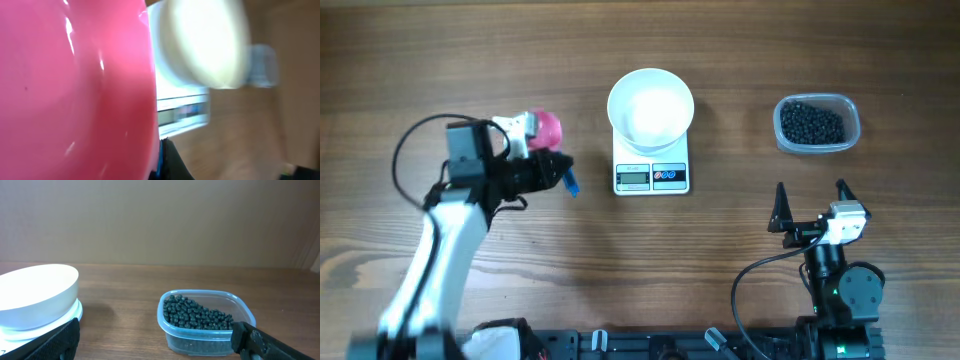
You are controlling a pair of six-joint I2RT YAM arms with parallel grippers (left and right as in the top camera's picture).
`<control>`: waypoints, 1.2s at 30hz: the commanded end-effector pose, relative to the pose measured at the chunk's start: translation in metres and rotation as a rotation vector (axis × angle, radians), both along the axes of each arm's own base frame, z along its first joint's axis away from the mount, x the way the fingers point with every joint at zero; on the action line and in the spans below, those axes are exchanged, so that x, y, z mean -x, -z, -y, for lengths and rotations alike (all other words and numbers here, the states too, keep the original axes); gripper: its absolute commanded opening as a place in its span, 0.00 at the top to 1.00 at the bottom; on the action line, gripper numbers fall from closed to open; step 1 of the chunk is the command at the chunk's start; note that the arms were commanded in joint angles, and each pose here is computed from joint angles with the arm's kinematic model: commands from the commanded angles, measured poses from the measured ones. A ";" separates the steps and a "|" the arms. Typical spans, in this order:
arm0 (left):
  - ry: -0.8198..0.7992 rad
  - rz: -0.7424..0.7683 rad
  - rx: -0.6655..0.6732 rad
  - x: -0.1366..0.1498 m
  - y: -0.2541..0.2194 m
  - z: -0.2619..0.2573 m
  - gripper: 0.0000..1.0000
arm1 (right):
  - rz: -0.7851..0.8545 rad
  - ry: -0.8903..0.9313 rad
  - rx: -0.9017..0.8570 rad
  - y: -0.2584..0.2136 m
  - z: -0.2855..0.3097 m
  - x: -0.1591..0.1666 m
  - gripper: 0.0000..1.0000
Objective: Scoop item into bowl and weigh 150g on scale
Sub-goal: 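Reach the left gripper to the pink scoop and grasp its blue handle, then lift the scoop with the left gripper and hand it to the right gripper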
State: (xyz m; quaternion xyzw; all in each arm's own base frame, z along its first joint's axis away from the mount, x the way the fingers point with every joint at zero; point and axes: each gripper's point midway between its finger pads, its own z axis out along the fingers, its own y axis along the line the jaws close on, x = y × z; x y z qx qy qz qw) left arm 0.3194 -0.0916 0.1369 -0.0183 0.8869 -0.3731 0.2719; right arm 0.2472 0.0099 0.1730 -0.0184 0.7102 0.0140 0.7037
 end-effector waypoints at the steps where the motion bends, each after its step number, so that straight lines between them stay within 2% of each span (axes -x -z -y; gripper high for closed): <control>1: 0.158 0.206 0.211 0.041 -0.101 0.039 0.96 | 0.008 -0.003 0.017 -0.001 0.000 0.000 0.00; 3: 0.169 0.296 0.257 0.075 -0.146 0.051 0.96 | 0.008 -0.003 0.017 -0.001 0.000 0.000 0.00; 6: 0.219 0.395 0.268 0.104 -0.172 0.061 0.96 | 0.013 -0.053 -0.047 -0.004 -0.009 0.001 0.00; 8: 0.246 0.453 0.275 0.115 -0.185 0.067 0.96 | -0.106 -0.416 -0.538 -0.009 -0.069 0.019 0.00; 11: 0.241 0.498 0.312 0.110 -0.203 0.070 0.96 | -0.219 -0.407 -1.014 -0.013 -0.070 0.019 0.00; 12: 0.217 0.502 0.316 0.106 -0.205 0.068 0.96 | -0.174 -0.435 -1.036 -0.027 -0.070 0.020 0.00; 14: 0.157 0.524 0.294 0.096 -0.207 0.062 0.96 | 0.070 -0.641 -0.905 -0.094 -0.080 0.044 0.00; 16: 0.072 0.496 0.298 0.086 -0.206 0.055 0.96 | 0.166 -0.658 -0.813 -0.145 -0.079 0.060 0.00; 19: 0.015 0.492 0.327 0.079 -0.213 0.051 0.96 | 0.033 -0.563 -0.694 -0.171 -0.079 0.061 0.00; 20: 0.009 0.515 0.361 0.077 -0.224 0.051 0.96 | -0.087 -0.569 -0.672 -0.180 -0.087 0.061 0.00; 23: 0.024 0.577 0.447 0.074 -0.252 0.057 0.96 | -0.283 -0.793 -0.708 -0.199 -0.122 0.061 0.00; 26: 0.061 0.574 0.542 0.064 -0.265 0.073 0.96 | -0.485 -0.990 -0.924 -0.210 -0.147 0.047 0.00; 30: 0.081 0.539 0.678 0.044 -0.275 0.097 0.96 | -0.536 -1.180 -0.967 -0.224 -0.187 0.036 0.00; 33: 0.065 0.462 0.758 0.035 -0.273 0.110 0.96 | -0.565 -1.202 -1.043 -0.223 -0.216 0.027 0.00; 36: 0.065 0.427 0.776 0.036 -0.269 0.124 0.96 | -0.555 -1.212 -1.060 -0.219 -0.239 0.020 0.00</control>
